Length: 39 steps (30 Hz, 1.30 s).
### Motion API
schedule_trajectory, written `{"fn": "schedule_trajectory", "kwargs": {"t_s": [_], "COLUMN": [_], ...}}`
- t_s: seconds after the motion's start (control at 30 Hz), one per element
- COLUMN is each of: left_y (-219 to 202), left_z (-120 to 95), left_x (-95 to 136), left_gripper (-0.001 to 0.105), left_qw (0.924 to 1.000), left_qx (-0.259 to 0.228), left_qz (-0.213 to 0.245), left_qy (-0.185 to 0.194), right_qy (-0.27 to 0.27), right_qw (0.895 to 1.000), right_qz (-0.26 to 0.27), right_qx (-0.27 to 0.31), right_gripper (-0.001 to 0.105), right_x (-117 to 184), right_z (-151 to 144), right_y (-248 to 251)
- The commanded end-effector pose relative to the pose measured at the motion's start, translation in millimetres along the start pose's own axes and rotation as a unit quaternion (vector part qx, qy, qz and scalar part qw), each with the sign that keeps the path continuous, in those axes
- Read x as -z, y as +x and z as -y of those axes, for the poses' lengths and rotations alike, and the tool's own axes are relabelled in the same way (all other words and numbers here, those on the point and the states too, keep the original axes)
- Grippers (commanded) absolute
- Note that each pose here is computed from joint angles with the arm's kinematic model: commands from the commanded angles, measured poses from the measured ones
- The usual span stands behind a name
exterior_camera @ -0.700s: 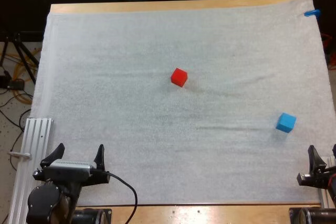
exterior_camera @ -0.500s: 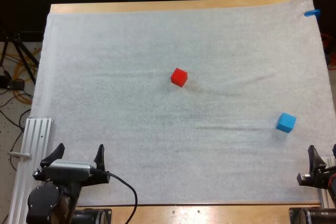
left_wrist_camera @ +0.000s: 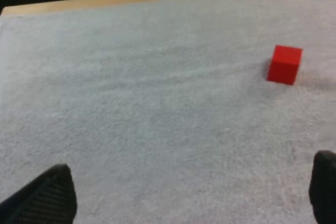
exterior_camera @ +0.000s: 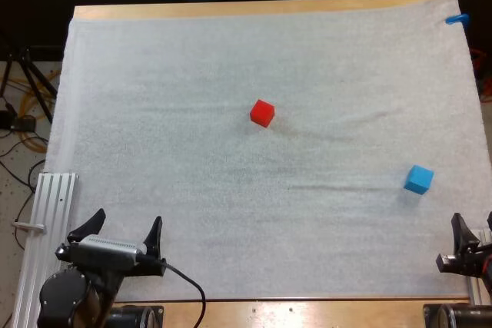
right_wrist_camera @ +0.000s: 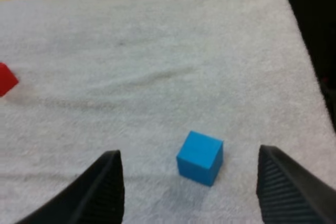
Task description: Stack red cube on blue cube
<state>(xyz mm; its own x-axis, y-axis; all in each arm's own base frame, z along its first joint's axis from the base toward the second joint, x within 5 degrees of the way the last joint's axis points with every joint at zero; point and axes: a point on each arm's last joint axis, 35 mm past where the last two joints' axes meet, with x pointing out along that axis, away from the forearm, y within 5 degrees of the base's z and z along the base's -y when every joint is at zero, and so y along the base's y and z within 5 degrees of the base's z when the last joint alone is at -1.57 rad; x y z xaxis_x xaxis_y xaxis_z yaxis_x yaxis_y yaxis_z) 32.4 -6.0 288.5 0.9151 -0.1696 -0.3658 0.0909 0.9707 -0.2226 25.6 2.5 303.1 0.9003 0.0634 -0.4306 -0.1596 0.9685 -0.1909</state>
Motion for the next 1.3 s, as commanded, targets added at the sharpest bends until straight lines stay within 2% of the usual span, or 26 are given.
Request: {"fn": "schedule_trajectory", "kwargs": {"t_s": [0.0,0.13,0.33,0.4,0.5,0.8,1.0,1.17,1.27], "left_y": [-3,-16,-17,-20,-23,-40,-44,-44,-44], "left_z": [2,9,18,22,27,41,42,42,42], "left_x": [-5,-18,-45,-56,-68,-97,-102,-102,-102], "left_gripper": [0.087,0.087,0.087,0.087,0.087,0.087,0.087,0.087,0.087], "left_qw": [0.9999,0.9983,0.9944,0.9903,0.9847,0.9655,0.9649,0.9649,0.9649], "left_qx": [0.012,0.049,0.089,0.107,0.133,0.210,0.215,0.215,0.215], "left_qz": [0.002,0.020,-0.023,-0.045,-0.072,-0.101,-0.094,-0.094,-0.094], "left_qy": [0.002,0.026,0.053,0.076,0.086,0.116,0.118,0.118,0.118], "right_qy": [0.000,-0.009,-0.059,-0.078,-0.102,-0.148,-0.181,-0.195,-0.195], "right_qw": [1.000,0.999,0.994,0.989,0.982,0.962,0.942,0.933,0.934], "right_qz": [0.001,-0.002,-0.024,-0.043,-0.057,-0.062,-0.085,-0.095,-0.078], "right_qx": [-0.009,-0.035,-0.088,-0.115,-0.145,-0.221,-0.268,-0.286,-0.290], "right_gripper": [0.054,0.054,0.054,0.054,0.054,0.054,0.054,0.054,0.054], "right_x": [-8,-29,-68,-83,-99,-145,-158,-162,-168], "right_z": [1,5,10,10,8,-6,-28,-45,-53], "right_y": [-3,-4,5,10,14,29,49,68,78]}}
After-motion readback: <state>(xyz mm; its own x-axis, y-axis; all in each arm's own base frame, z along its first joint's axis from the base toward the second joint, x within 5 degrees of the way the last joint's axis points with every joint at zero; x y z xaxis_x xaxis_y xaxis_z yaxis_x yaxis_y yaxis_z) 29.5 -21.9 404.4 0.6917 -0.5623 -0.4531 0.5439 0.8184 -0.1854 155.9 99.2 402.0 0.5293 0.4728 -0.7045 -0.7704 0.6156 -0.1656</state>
